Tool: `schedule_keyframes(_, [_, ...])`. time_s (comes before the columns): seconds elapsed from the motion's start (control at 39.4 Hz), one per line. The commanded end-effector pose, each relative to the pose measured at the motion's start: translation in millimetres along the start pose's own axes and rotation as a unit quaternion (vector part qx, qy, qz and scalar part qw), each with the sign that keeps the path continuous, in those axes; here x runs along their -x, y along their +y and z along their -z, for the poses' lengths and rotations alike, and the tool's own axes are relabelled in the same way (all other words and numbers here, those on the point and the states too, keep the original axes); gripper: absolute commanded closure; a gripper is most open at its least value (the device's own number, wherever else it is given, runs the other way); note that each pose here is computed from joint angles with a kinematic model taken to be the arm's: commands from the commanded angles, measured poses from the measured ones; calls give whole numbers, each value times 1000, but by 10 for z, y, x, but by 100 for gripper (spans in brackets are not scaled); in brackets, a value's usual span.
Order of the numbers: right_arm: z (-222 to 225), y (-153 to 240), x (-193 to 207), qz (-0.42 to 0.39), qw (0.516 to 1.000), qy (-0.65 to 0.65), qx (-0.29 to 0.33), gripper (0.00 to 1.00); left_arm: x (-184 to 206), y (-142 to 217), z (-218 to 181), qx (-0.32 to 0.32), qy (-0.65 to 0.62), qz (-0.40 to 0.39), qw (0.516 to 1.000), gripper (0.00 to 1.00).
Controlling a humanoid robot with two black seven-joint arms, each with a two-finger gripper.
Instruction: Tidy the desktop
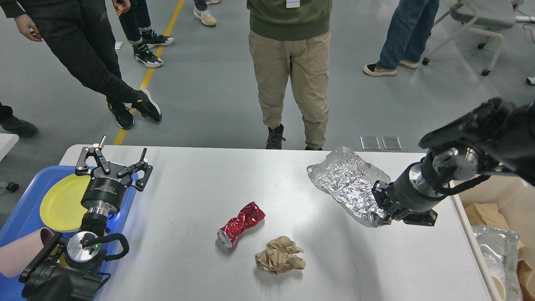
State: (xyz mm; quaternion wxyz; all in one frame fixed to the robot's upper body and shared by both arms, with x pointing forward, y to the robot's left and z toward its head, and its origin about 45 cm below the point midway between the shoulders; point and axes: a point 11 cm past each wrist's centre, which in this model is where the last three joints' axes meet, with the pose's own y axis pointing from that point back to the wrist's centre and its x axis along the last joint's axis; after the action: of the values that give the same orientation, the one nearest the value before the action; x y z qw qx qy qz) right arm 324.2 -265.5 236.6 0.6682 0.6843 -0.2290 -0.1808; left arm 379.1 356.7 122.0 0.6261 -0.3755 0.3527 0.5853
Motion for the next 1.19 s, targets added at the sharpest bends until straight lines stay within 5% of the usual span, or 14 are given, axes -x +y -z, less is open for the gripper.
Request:
schedule_keyframes(0.0, [5, 519, 72, 19, 999, 33, -8, 100, 0, 0, 1, 0, 0, 0, 1000, 4])
schedule_keyframes(0.23, [-22, 1027, 218, 13, 998, 65, -20, 100, 0, 0, 0, 1, 0, 0, 1000, 4])
schedule_keyframes(0.61, [-315, 1081, -59, -19, 1000, 14, -8, 100, -2, 0, -6, 0, -1, -1, 1000, 4])
schedule_keyframes(1.07, [-2325, 597, -1297, -141, 970, -187, 69, 100, -1, 0, 0, 1, 0, -1, 1000, 4])
schedule_keyframes(1.17, [-2678, 107, -1414, -165, 960, -202, 106, 100, -2, 0, -7, 1, -1, -1, 1000, 4])
